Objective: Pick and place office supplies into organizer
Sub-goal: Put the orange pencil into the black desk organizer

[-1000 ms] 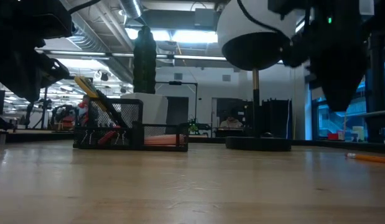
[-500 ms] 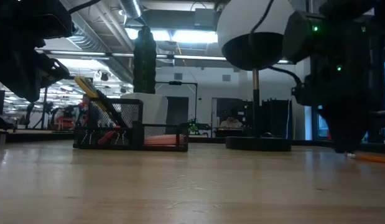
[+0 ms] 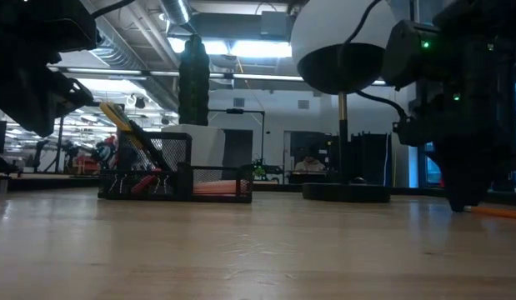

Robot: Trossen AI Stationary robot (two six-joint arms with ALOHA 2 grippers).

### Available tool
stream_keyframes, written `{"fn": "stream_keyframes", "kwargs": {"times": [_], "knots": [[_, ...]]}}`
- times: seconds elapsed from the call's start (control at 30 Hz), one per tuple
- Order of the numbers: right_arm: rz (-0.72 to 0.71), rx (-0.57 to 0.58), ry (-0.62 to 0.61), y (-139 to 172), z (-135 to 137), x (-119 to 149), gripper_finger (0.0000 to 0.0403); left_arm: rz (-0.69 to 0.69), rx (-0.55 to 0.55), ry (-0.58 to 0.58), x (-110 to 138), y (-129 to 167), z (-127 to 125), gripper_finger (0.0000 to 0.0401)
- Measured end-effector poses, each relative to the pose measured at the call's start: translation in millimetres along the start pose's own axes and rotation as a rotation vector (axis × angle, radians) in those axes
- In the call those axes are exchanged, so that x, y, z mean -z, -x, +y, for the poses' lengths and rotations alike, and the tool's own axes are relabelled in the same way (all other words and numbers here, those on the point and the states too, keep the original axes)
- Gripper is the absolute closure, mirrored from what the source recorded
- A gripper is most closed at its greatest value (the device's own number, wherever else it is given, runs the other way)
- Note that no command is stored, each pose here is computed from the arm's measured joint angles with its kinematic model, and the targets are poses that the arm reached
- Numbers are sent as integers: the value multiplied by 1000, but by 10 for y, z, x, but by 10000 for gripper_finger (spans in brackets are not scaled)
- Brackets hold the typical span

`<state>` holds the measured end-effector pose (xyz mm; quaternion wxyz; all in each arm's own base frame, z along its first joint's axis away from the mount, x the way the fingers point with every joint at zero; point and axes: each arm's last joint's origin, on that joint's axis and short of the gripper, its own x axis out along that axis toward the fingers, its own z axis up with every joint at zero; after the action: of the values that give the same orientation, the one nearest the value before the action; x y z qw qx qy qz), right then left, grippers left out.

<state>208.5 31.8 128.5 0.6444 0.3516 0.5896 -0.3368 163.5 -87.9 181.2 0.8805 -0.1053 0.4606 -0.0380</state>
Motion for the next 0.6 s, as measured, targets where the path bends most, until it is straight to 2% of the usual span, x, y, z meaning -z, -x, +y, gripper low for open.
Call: {"fn": "stream_keyframes", "kwargs": {"times": [0.4, 0.6], "knots": [[-8, 8, 36, -4, -4, 3, 383, -13, -20, 0, -4, 0, 6, 340], [-54, -22, 76, -4, 51, 29, 394, -14, -22, 0, -4, 0, 6, 340]]}}
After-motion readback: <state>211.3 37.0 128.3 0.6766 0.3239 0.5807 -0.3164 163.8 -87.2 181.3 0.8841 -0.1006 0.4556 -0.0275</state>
